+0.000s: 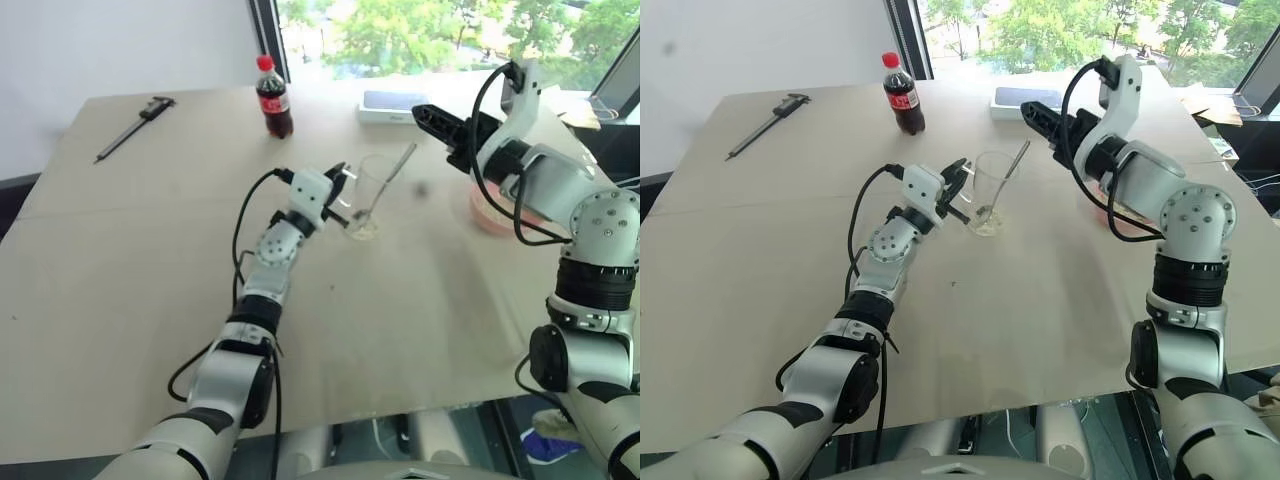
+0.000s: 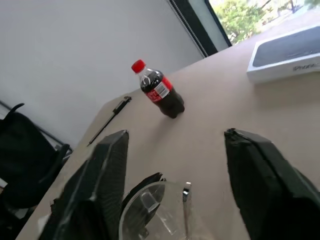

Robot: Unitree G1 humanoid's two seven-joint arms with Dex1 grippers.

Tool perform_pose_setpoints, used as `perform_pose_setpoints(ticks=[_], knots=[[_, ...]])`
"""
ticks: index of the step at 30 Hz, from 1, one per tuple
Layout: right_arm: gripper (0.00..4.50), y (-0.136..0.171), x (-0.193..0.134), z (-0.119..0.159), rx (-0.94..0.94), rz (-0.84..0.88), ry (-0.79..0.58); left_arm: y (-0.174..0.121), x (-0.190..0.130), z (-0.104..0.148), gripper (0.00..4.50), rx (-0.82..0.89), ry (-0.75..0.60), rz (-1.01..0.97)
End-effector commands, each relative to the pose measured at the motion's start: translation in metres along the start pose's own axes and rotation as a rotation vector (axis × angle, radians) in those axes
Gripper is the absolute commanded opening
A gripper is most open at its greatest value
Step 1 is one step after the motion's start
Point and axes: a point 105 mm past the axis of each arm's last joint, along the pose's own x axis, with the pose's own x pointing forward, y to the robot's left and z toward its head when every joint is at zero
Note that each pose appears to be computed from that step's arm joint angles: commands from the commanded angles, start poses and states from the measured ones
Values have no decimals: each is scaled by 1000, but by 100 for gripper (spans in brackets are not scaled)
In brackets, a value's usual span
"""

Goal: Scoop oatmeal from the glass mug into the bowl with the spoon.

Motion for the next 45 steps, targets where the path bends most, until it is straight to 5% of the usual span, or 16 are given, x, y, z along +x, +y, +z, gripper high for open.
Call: perform_pose_setpoints(ticks=[1, 28, 29, 36, 45], knots=[[303, 0, -4, 24, -54, -12, -95, 3, 5, 20, 0, 11, -89, 16], [303, -11, -8, 23, -73, -39, -101, -17, -8, -11, 0, 9, -20, -18], [308, -11, -8, 23, -72, -39, -100, -17, -8, -10, 85, 10, -22, -19], [308, -11, -8, 22, -75, -42, -99, -18, -13, -10, 381, 24, -27, -19], [308, -14, -9, 20, -67, -51, -98, -18, -30, -10, 381, 30, -18, -13]])
